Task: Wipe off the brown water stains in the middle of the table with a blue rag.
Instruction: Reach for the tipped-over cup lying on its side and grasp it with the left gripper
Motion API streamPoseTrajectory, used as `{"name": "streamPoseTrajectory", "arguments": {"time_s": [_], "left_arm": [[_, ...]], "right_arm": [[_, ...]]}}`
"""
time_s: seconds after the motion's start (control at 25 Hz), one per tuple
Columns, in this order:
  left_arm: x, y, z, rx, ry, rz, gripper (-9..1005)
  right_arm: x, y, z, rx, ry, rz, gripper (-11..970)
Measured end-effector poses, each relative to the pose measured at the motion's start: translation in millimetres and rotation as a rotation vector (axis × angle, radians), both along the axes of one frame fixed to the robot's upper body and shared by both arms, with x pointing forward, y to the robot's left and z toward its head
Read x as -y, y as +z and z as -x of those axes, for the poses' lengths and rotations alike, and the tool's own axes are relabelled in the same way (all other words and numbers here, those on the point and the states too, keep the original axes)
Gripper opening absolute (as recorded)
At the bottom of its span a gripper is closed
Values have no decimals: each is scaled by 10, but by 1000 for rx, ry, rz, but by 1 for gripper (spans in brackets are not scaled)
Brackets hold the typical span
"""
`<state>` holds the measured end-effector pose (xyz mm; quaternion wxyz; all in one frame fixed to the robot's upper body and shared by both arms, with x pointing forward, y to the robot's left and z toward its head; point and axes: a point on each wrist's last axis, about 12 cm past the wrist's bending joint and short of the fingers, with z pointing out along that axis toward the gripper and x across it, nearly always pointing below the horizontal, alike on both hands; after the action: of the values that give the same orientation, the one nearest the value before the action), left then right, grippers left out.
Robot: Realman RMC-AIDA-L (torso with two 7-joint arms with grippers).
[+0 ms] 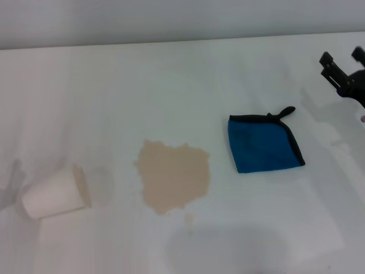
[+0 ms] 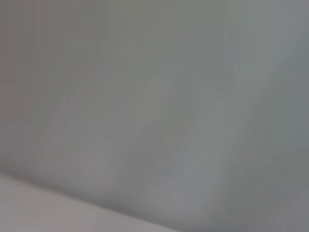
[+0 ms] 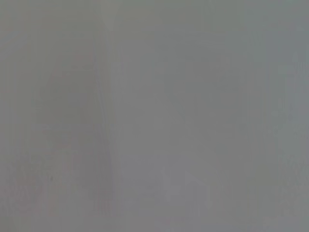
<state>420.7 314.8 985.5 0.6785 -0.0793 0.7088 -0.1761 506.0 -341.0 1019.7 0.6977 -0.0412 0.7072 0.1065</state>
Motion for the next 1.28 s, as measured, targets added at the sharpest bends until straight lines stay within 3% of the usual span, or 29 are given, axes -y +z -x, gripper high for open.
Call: {"name": "streamPoseTrajectory", "arguments": {"time_s": [0.08, 0.2, 0.92, 1.12, 1.28], "left_arm": [[-4, -2, 20, 21, 3, -136, 887], [-20, -2, 55, 37, 27, -216, 887], [-13, -11, 112, 37, 45, -198, 886], [-9, -6, 128, 37, 127, -89, 885], [-45, 14, 70, 42, 158, -66, 885]], "right_arm": [[-13, 30, -9, 48, 2, 106, 841], [-11, 59, 15, 103, -5, 208, 840], [31, 38, 86, 105, -32, 206, 841], [35, 19, 107, 95, -34, 203, 840], [42, 8, 119, 87, -36, 193, 840]]}}
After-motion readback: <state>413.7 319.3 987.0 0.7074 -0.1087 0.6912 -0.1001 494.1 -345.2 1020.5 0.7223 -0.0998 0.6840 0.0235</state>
